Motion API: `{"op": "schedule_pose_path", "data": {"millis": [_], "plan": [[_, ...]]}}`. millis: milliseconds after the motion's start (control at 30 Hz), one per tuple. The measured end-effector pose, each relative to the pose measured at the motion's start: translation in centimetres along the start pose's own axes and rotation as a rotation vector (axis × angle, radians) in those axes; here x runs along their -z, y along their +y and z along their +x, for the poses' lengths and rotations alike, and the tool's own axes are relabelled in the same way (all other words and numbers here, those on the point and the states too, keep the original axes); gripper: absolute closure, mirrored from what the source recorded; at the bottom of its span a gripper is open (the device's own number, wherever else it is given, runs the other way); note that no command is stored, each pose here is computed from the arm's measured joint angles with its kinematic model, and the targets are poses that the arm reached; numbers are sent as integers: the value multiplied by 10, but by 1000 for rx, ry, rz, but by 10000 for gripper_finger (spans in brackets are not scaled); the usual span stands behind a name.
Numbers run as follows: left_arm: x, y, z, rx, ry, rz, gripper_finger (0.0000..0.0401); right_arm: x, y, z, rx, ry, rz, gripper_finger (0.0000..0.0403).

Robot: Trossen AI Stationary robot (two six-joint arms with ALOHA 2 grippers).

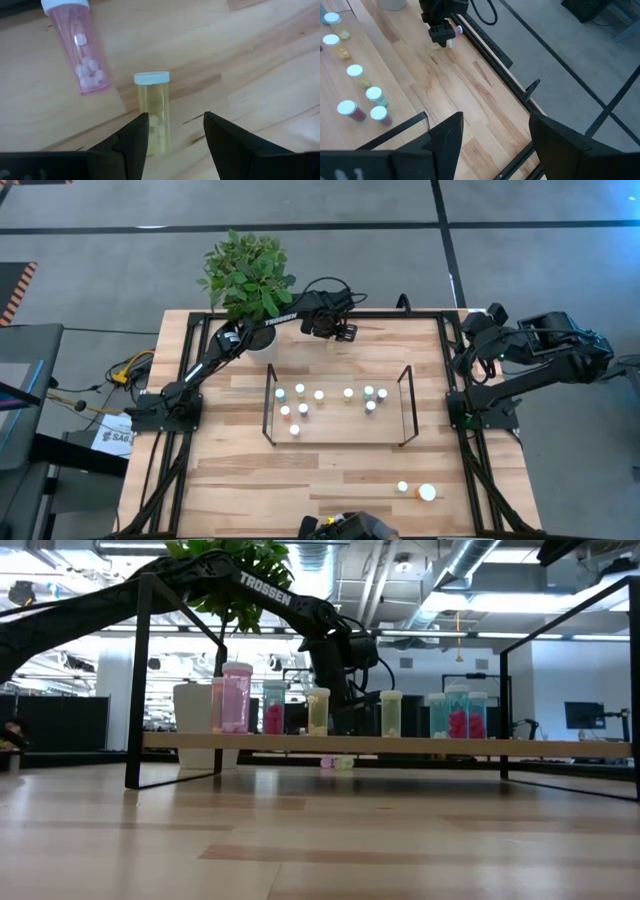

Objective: Pick and place medicine bottles onto shelf by color
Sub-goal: Put the pink pill bottle on the shelf

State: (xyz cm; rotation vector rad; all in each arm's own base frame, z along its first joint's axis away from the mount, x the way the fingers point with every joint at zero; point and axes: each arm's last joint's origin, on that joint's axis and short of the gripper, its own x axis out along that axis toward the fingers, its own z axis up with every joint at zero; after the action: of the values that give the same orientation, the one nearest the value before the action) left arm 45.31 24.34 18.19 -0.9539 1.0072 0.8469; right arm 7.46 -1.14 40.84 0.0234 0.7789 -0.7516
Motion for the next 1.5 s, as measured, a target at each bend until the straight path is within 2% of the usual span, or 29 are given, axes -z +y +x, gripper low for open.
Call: {"op": "schedule_pose_path", "data": {"millis": [500,900,1300,1500], "plan": [[-11,13,-1,41,35,34,225,0,0,0,0,0,0,153],[-18,21,-2,132,88,150,225,0,0,0,0,0,0,153],[1,-1,-1,152,119,188,225,0,0,0,0,0,0,153],[14,-9,-1,166,193,141,225,0,0,0,0,0,0,153]]}}
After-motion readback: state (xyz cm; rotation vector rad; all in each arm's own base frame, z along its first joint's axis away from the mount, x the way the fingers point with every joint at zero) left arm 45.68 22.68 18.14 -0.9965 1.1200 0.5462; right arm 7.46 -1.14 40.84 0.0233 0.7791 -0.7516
